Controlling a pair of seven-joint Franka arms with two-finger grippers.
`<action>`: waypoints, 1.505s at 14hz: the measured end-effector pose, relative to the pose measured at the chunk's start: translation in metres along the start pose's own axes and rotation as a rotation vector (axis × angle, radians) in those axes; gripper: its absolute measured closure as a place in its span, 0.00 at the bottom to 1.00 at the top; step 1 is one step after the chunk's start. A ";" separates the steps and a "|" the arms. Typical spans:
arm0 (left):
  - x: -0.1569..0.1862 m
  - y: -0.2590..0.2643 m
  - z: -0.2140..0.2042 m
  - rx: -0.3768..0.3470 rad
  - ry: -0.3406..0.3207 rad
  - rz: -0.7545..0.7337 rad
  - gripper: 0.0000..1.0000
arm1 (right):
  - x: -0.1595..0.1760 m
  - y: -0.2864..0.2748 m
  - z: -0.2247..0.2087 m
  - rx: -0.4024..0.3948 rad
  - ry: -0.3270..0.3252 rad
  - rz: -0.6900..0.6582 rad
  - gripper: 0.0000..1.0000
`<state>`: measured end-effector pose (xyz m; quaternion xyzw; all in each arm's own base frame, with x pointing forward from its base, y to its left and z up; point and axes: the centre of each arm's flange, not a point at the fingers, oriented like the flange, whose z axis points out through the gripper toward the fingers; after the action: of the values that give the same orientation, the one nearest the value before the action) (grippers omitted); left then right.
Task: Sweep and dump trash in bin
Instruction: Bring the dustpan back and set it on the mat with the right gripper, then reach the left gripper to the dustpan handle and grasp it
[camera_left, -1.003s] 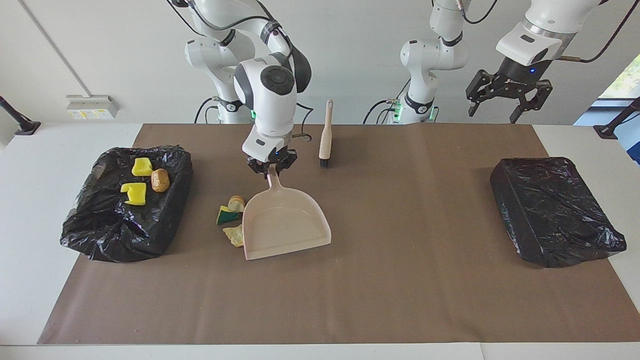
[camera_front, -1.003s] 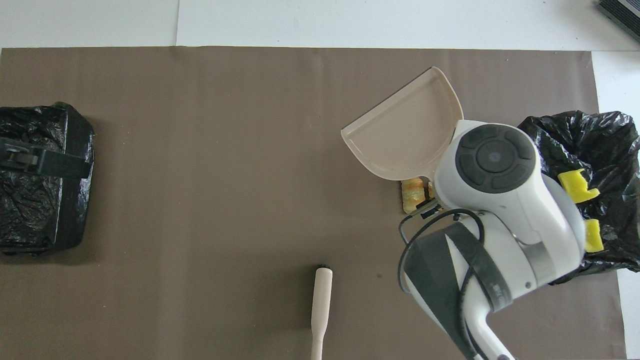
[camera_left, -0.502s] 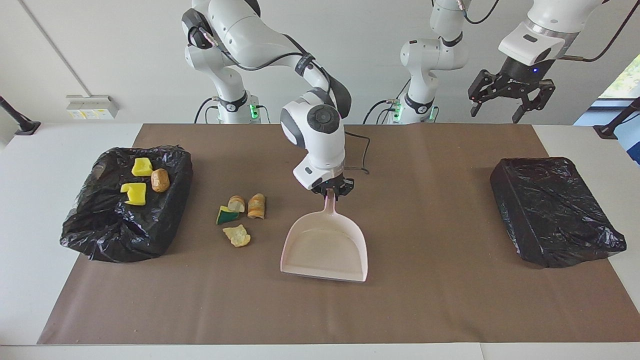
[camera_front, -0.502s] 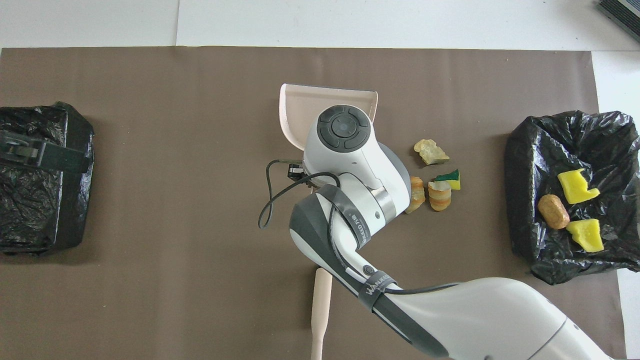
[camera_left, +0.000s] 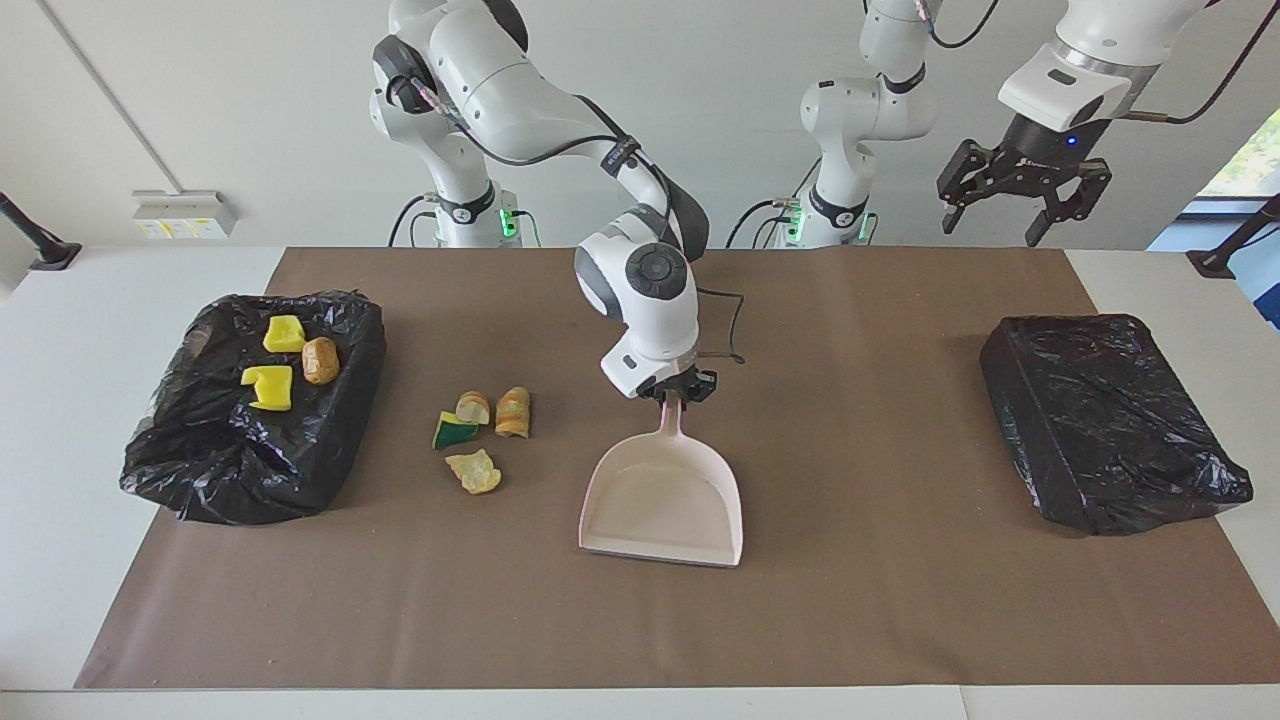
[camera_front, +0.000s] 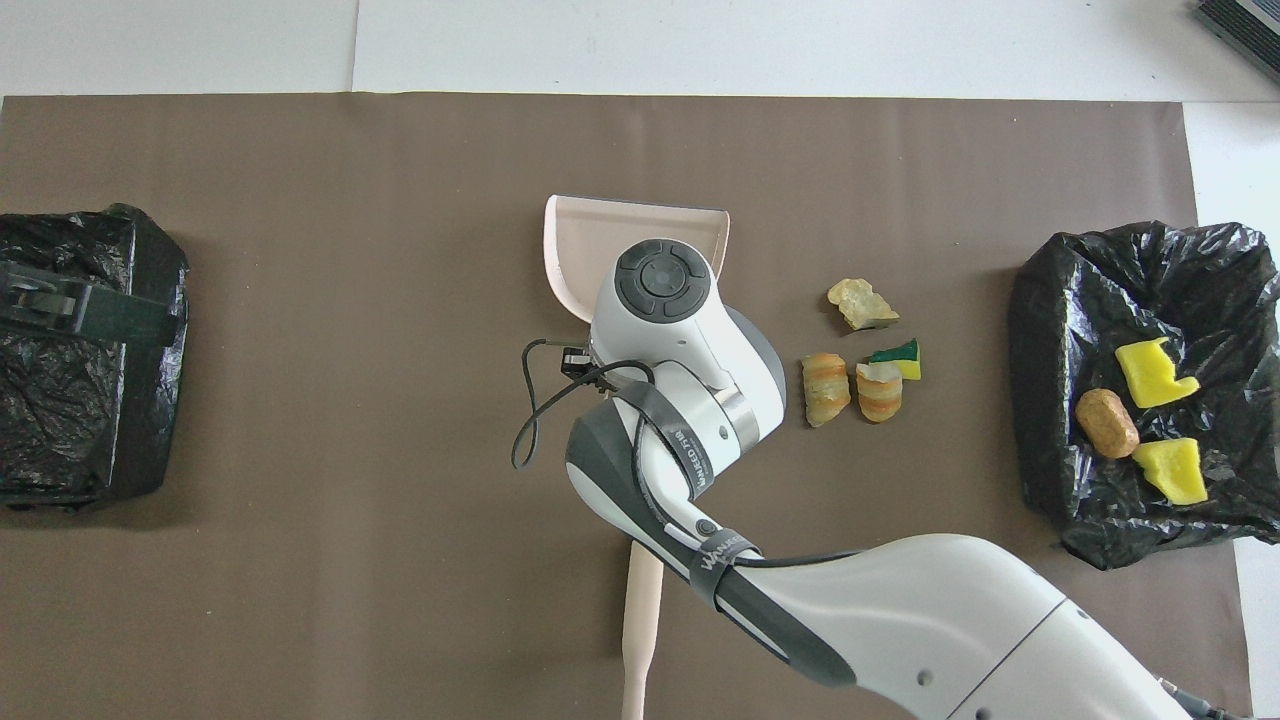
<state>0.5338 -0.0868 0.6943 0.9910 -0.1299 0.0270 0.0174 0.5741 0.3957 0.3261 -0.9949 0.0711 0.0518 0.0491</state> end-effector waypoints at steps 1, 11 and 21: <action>0.000 0.001 0.000 0.000 0.000 0.002 0.00 | -0.001 0.001 0.000 -0.002 -0.001 -0.005 0.62; 0.001 0.003 -0.001 0.001 0.011 0.006 0.00 | -0.098 0.004 -0.089 -0.048 -0.100 -0.059 0.00; 0.074 0.092 0.087 -0.019 0.078 0.141 0.00 | -0.306 0.067 -0.023 -0.055 -0.249 -0.038 0.00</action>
<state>0.5861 -0.1983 0.6143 0.9775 -0.1986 0.0653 0.0298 0.2651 0.3689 0.3770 -0.9829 0.0440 0.1759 0.0314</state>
